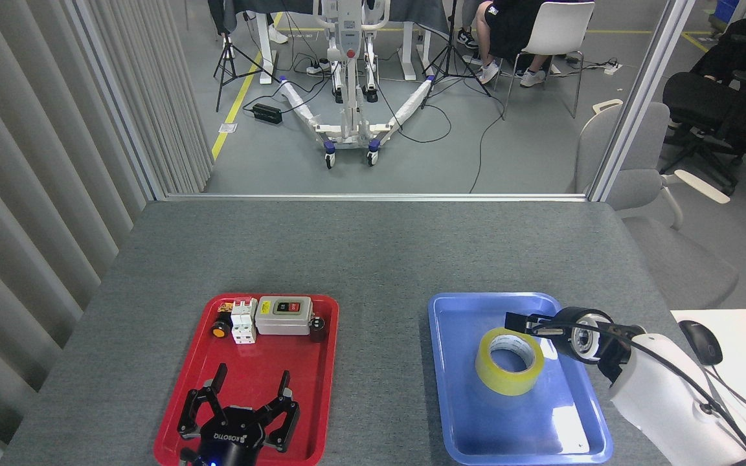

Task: Place and move tape with both arms
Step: 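Open the right gripper and withdraw it from the tape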

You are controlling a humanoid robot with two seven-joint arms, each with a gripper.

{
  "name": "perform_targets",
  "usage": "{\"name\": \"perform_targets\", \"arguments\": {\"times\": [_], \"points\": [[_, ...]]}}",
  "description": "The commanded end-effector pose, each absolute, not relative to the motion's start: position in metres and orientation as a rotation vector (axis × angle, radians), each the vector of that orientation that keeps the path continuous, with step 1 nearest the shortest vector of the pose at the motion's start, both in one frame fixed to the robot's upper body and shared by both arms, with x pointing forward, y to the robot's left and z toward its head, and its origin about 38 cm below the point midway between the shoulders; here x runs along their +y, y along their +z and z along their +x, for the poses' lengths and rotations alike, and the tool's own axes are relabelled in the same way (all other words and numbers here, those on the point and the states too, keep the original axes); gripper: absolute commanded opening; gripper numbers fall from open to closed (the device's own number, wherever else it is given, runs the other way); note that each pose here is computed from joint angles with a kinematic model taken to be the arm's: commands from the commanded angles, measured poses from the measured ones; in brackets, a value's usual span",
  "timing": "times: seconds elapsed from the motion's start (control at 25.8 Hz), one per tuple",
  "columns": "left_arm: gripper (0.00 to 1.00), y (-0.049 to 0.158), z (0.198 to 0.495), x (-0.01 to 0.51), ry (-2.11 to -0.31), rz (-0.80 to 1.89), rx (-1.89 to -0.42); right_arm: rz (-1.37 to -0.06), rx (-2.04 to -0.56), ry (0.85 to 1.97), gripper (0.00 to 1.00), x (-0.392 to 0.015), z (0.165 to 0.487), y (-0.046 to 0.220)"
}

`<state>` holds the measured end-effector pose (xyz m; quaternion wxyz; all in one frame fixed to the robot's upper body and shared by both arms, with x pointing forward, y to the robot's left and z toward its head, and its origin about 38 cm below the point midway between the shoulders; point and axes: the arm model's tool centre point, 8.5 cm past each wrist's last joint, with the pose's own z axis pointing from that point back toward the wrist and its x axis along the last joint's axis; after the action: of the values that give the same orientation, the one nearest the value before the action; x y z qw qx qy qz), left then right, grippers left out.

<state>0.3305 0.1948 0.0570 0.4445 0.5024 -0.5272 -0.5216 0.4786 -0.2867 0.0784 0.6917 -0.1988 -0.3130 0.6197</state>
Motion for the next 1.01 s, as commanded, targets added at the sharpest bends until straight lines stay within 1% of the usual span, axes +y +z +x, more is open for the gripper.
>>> {"name": "perform_targets", "arguments": {"times": [0.0, 0.08, 0.15, 0.19, 0.27, 0.31, 0.39, 0.46, 0.54, 0.62, 0.66, 0.7, 0.77, 0.85, 0.89, 0.97], "points": [[1.0, 0.057, 0.33, 0.197, -1.294, 1.25, -1.299, -0.675, -0.84, 1.366, 0.99, -0.308, 0.469, 0.097], [1.0, 0.056, 0.329, 0.196, -1.296, 1.248, -1.301, -0.841, -0.908, 1.356, 0.99, -0.314, 0.46, 0.092], [1.0, 0.057, 0.33, 0.196, -1.295, 1.247, -1.302, -0.981, -0.979, 1.35, 0.99, -0.321, 0.452, 0.089], [1.0, 0.058, 0.33, 0.196, -1.295, 1.249, -1.308, -1.037, -1.032, 1.329, 0.99, -0.326, 0.447, 0.089], [1.0, 0.058, 0.33, 0.196, -1.298, 1.248, -1.312, -1.084, -1.183, 1.288, 1.0, -0.325, 0.432, 0.083], [1.0, 0.057, 0.33, 0.196, -1.298, 1.248, -1.312, -1.112, -1.248, 1.274, 1.0, -0.326, 0.429, 0.086], [1.0, 0.057, 0.331, 0.196, -1.299, 1.248, -1.312, -1.158, -1.273, 1.277, 1.0, -0.325, 0.424, 0.087], [1.0, 0.058, 0.331, 0.196, -1.298, 1.249, -1.313, -1.171, -1.258, 1.285, 0.99, -0.325, 0.406, 0.082], [1.0, 0.058, 0.332, 0.196, -1.296, 1.249, -1.315, -1.197, -1.251, 1.256, 1.0, -0.323, 0.382, 0.082], [1.0, 0.058, 0.332, 0.196, -1.297, 1.248, -1.313, -1.197, -1.241, 1.244, 1.0, -0.317, 0.352, 0.078], [1.0, 0.058, 0.332, 0.196, -1.296, 1.249, -1.314, -1.196, -1.236, 1.239, 1.0, -0.316, 0.343, 0.077], [1.0, 0.058, 0.332, 0.195, -1.297, 1.247, -1.315, -1.202, -1.232, 1.226, 1.0, -0.316, 0.342, 0.078], [1.0, 0.058, 0.332, 0.196, -1.296, 1.247, -1.316, -1.205, -1.218, 1.16, 1.0, -0.323, 0.339, 0.077], [1.0, 0.058, 0.332, 0.196, -1.295, 1.248, -1.315, -1.189, -1.209, 1.103, 1.0, -0.323, 0.333, 0.071], [1.0, 0.058, 0.331, 0.196, -1.296, 1.247, -1.314, -1.175, -1.212, 1.09, 1.0, -0.318, 0.33, 0.068], [1.0, 0.058, 0.332, 0.197, -1.296, 1.249, -1.314, -1.164, -1.205, 1.105, 1.0, -0.319, 0.323, 0.062]]}}
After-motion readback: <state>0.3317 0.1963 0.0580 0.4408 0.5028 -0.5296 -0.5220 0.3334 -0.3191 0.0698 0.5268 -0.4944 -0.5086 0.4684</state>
